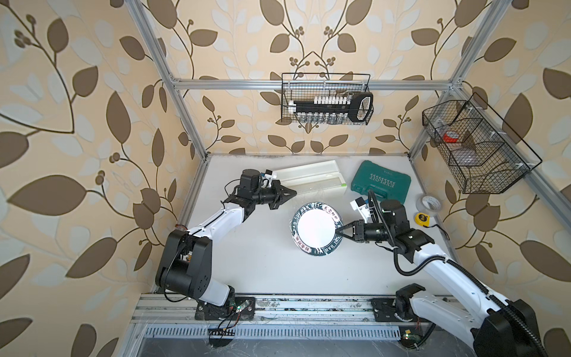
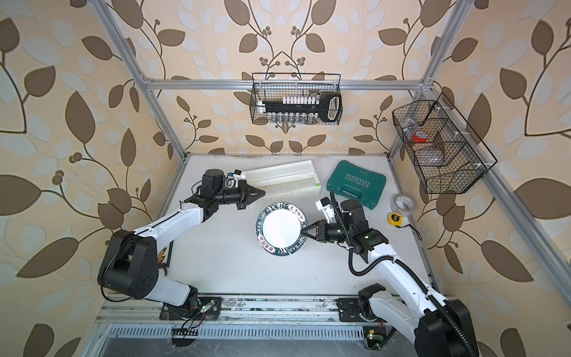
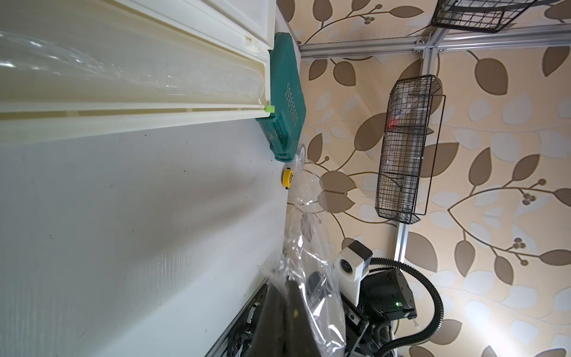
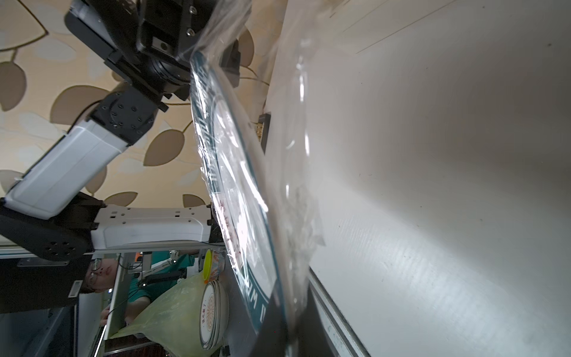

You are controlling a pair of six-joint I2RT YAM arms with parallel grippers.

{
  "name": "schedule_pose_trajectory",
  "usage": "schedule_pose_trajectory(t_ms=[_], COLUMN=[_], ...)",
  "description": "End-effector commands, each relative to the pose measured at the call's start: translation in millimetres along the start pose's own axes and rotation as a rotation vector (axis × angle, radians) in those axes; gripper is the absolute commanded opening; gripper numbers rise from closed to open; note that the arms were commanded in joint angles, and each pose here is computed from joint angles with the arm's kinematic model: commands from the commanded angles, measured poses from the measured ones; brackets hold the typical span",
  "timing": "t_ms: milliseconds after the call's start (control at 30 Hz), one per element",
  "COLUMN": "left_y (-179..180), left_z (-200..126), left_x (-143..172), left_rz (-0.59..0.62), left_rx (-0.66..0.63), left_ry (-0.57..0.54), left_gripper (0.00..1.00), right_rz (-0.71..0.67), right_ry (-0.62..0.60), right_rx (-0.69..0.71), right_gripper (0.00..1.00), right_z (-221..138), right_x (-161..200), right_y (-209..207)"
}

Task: Wrap the plate with plastic wrap
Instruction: Cover the plate with plastic wrap.

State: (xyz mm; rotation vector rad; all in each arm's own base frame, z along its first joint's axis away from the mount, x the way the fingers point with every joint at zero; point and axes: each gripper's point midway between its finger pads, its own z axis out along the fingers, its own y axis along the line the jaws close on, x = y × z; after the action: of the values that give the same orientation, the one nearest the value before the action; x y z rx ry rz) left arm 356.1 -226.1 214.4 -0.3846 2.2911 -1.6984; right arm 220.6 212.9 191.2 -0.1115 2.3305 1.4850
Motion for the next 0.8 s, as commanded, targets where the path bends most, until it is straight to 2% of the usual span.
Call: schedule_pose_trajectory(t_ms=[0,133,233,500,633,767], left_y=[5,9,3,-15,-19,-15], left_z=[-6,-16,-7,16,6,-3], left_x=[3,10,25,78,89,103], left_rz=[-0.005,-0.027,-0.053,-0.079,-0.078,-0.077], left_rx=[0.036,0.053,0.100,0.159,0.164,0.148], left_ry=[-0.001,-0.028,-0.003,0.079,0.086,0.120], left_gripper=[0.00,0.00,0.00,0.00,0.06,0.16], right_rz=[-0.062,-0.025,0.048,0.174,0.239,0.265], right_ry=[-0.010,-0.066,-0.120,-0.249,-0.303,-0.324], right_rx=[-0.132,-0.164,-0.198,-0.179,-0.163,-0.167], right_gripper=[0.00,0.00,0.00,0.00,0.00,0.00], right_z=[-7,-10,-9,-9,-10,-11], right_x=[-7,-24,-37,-62,-67,-71], right_y=[33,39,42,35,26,25])
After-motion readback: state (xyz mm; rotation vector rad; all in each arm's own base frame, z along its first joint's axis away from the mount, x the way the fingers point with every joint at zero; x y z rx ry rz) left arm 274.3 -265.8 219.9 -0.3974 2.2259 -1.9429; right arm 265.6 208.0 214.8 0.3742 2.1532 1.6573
